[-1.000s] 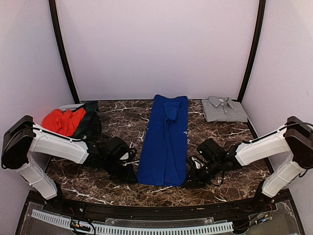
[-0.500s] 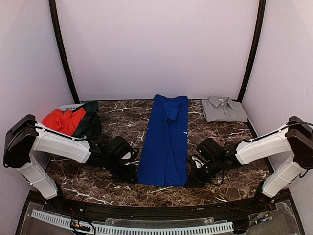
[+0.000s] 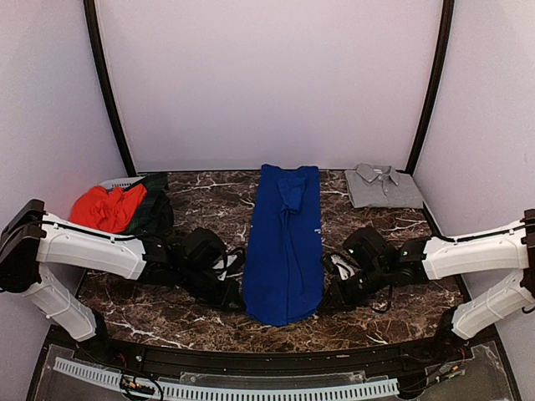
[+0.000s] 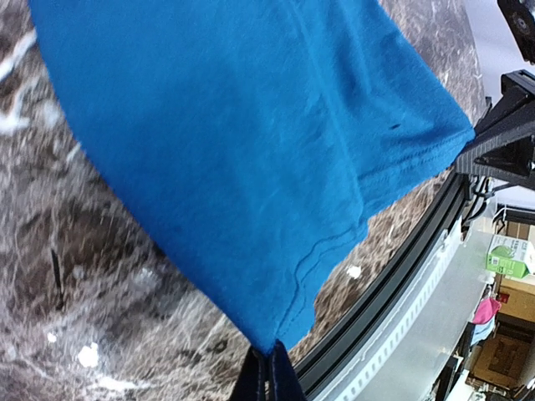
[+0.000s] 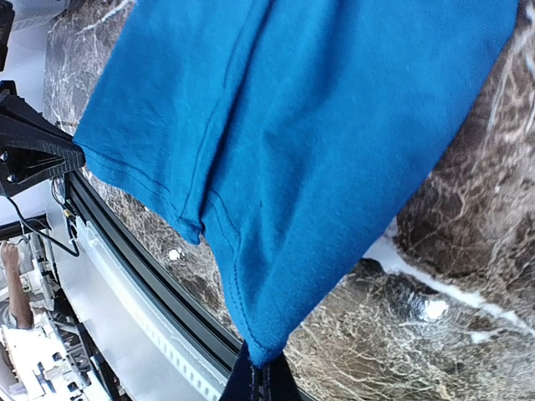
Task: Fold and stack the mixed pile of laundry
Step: Fold the rectangle-folded T-shirt at the center of the board.
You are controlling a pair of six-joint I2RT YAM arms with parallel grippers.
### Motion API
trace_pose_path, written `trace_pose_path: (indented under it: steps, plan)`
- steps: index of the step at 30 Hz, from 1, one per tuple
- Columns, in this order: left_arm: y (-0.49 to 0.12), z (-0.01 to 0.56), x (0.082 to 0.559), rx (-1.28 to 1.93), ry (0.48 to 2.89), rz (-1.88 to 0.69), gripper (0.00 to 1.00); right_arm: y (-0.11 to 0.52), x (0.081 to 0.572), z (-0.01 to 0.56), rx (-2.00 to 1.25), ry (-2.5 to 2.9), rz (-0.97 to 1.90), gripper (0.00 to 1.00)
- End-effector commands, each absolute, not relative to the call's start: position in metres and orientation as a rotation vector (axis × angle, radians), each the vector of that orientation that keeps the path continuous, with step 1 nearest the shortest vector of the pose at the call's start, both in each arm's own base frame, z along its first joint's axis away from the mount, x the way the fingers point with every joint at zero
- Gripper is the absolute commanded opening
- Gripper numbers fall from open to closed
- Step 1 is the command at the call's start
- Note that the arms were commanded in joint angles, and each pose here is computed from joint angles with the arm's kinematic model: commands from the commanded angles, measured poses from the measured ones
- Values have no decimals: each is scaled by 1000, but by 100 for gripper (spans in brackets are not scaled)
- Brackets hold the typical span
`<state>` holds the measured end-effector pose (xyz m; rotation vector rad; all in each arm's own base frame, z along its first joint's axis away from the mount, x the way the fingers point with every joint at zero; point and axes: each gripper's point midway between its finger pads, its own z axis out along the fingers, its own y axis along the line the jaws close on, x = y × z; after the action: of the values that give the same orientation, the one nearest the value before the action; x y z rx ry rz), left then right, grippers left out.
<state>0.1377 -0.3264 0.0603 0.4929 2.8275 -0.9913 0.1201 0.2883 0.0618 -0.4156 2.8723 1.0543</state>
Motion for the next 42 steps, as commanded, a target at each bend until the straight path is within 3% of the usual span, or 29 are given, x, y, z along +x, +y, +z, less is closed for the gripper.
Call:
trace_pose_path:
  steps: [1, 14, 29, 42]
  plan:
    - [-345, 77, 159, 521, 2747, -1027, 0, 295, 144, 73, -457, 2797, 991, 0]
    - [-344, 100, 242, 470, 2606, -991, 0, 290, 229, 98, -430, 2660, 899, 0]
    - [-340, 122, 426, 380, 2402, -818, 0, 283, 425, 121, -390, 2477, 735, 0]
    - [-354, 104, 483, 374, 2370, -841, 0, 264, 477, 100, -318, 2467, 714, 0]
